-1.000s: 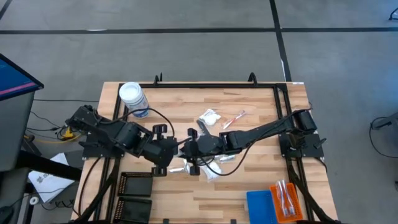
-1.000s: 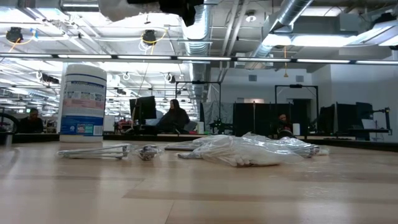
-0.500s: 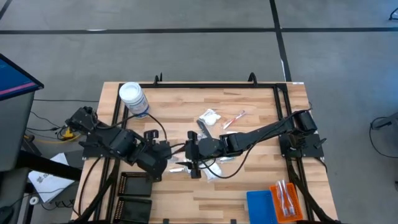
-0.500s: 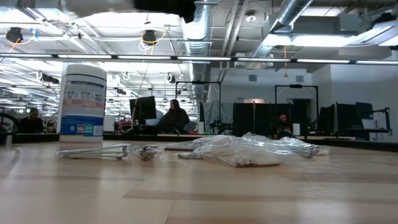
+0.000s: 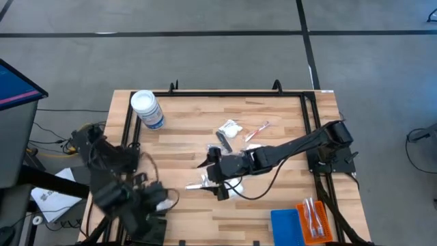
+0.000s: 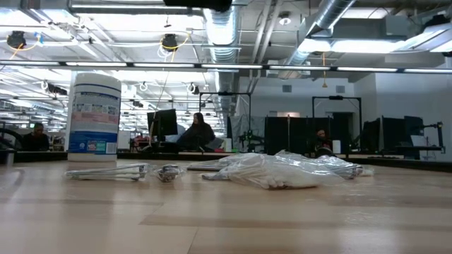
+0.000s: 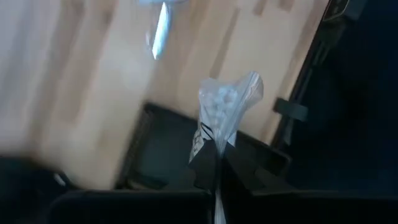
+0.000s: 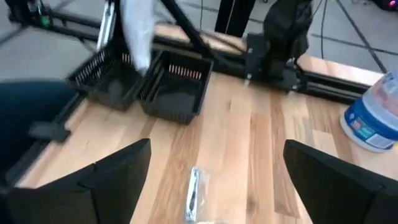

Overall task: Pick & Place Travel size toiletries
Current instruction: Put the vanity pack into the bottom black bin

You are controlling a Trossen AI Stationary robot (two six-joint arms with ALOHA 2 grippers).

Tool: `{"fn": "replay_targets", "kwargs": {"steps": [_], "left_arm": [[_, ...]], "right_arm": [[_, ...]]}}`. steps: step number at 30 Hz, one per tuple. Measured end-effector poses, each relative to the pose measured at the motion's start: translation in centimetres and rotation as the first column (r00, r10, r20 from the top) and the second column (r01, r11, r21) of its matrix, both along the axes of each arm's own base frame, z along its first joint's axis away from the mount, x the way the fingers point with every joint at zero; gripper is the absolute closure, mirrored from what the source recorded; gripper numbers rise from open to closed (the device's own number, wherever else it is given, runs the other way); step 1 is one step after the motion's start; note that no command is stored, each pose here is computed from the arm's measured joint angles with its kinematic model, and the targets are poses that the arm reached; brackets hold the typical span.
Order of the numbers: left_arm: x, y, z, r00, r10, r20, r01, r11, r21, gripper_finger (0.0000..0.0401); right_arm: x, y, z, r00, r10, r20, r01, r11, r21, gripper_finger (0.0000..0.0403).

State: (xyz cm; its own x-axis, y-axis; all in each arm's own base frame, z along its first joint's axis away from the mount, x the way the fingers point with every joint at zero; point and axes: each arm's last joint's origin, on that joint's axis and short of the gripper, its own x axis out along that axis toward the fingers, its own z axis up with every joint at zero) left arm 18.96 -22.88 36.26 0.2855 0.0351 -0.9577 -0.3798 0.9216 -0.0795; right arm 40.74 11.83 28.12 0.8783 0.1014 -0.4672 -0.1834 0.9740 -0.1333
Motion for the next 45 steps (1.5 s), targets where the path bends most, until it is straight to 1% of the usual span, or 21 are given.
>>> {"fn": "replay_targets", "kwargs": {"steps": [2,5,9,11,16,21,25,27,31,33,40,45], "left_arm": [[-0.6,-1.8,-1.1,0.998,0.015,-0.056,-0.016,1.0,-0.027,0.04],[-1.3,-4.1,-2.8,0.994,-0.027,-0.105,0.026,1.0,-0.012,0.04],[-1.6,-6.3,-4.4,0.993,-0.065,-0.101,0.064,0.998,-0.015,0.04],[-1.5,-7.0,-4.9,0.995,-0.059,-0.085,0.058,0.998,-0.013,0.04],[-1.7,-8.5,-6.2,0.993,-0.082,-0.084,0.081,0.997,-0.013,0.04],[-2.3,-9.0,-6.3,0.991,-0.1,-0.085,0.098,0.995,-0.027,0.04],[-2.5,-9.1,-6.1,0.993,-0.111,-0.049,0.11,0.994,-0.014,0.04],[-2.4,-9.1,-6.1,0.996,-0.079,-0.044,0.078,0.997,-0.028,0.0401],[-1.9,-8.8,-6.0,0.999,0.031,-0.026,-0.032,0.998,-0.045,0.0401],[-1.6,-8.5,-5.9,0.998,0.065,-0.02,-0.066,0.996,-0.053,0.0401],[-1.6,-8.5,-5.9,0.996,0.089,-0.021,-0.09,0.994,-0.06,0.0401],[-1.7,-8.6,-5.9,0.996,0.09,-0.025,-0.092,0.994,-0.067,0.0401]], "right_arm": [[-0.3,-0.1,0.7,1.0,-0.003,0.01,0.003,1.0,0.008,0.0039],[-0.5,-0.2,1.1,1.0,-0.008,0.019,0.007,1.0,0.017,0.0039],[-0.6,-0.2,0.8,1.0,-0.008,-0.003,0.008,1.0,0.013,0.004],[-0.6,-0.2,0.6,1.0,-0.008,-0.023,0.009,1.0,0.007,0.004],[-0.5,-1.2,-0.1,0.998,-0.031,-0.056,0.031,1.0,-0.003,0.004],[-0.3,-2.2,-0.2,0.996,-0.06,-0.058,0.06,0.998,0.003,0.004],[-0.3,-2.4,-0.2,0.996,-0.069,-0.062,0.07,0.998,0.01,0.004],[-0.3,-2.4,-0.3,0.995,-0.072,-0.065,0.073,0.997,0.016,0.004],[-0.3,-2.4,-0.3,0.995,-0.073,-0.073,0.074,0.997,0.014,0.004],[-0.3,-2.4,-0.3,0.995,-0.073,-0.073,0.074,0.997,0.014,0.004],[-0.4,-2.4,-0.4,0.994,-0.073,-0.082,0.074,0.997,0.011,0.004],[-0.4,-2.6,-0.6,0.994,-0.063,-0.094,0.062,0.998,-0.017,0.004]]}}
